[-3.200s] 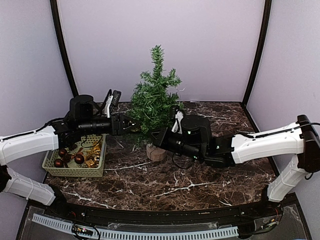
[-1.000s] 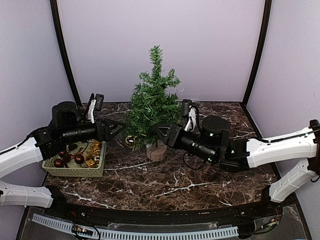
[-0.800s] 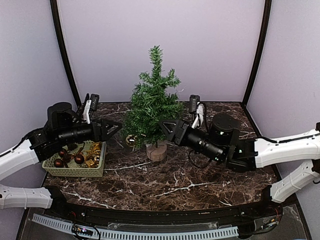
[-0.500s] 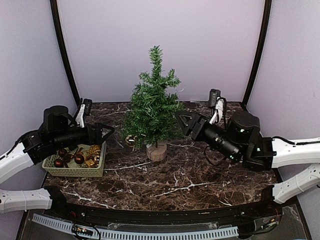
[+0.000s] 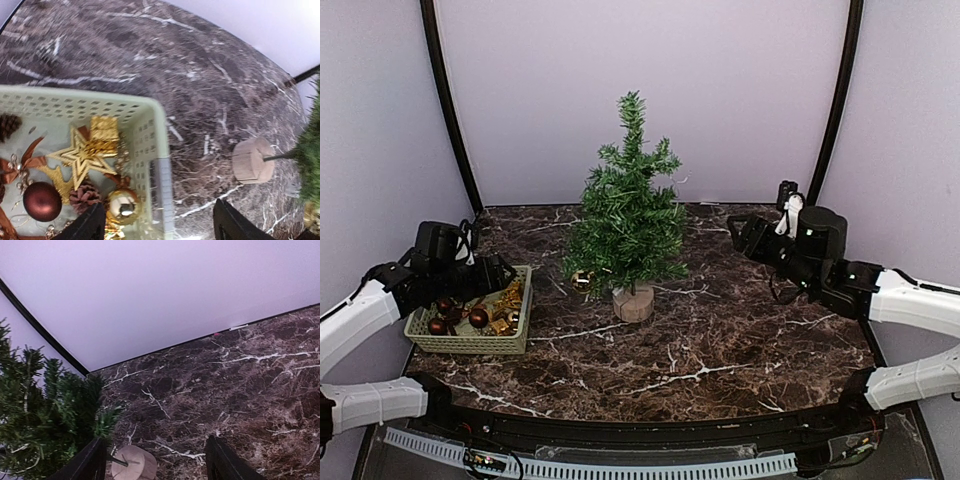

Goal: Decorate the small christmas tree

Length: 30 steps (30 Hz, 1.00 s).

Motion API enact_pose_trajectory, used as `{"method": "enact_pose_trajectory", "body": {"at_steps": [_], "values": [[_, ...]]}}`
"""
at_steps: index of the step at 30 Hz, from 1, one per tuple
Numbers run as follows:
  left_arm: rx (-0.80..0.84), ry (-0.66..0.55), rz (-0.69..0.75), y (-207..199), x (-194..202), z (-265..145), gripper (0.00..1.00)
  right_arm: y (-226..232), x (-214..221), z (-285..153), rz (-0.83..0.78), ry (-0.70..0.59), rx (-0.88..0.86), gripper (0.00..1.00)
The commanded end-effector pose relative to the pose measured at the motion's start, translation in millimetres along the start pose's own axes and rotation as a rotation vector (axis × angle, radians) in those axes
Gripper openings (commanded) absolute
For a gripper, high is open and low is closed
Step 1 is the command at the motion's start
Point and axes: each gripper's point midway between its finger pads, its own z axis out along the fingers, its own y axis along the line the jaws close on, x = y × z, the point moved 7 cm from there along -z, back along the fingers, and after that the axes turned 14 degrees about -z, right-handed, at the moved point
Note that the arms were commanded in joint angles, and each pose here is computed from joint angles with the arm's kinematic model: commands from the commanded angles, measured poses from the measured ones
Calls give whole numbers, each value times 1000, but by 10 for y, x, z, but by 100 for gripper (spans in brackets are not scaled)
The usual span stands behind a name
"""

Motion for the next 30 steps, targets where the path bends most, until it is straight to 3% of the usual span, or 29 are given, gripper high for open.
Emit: {"method": "enact_pose_trajectory", "body": {"at_steps": [1,7,16,25,30], "values": [[-91,38,-98,359,72,193,73,-209,135,67,57,52,-27,69],[-47,44,-77,330,15,415,68,-327,305,190,104,94,-41,69],[-237,55,13,488,-97,782,68,-342,380,238,137,107,-56,69],[-255,64,53,509,-161,1125,70,-365,423,236,152,118,-42,69],[-287,45,71,500,-254,1243,63,-379,423,232,153,117,-35,69]]}}
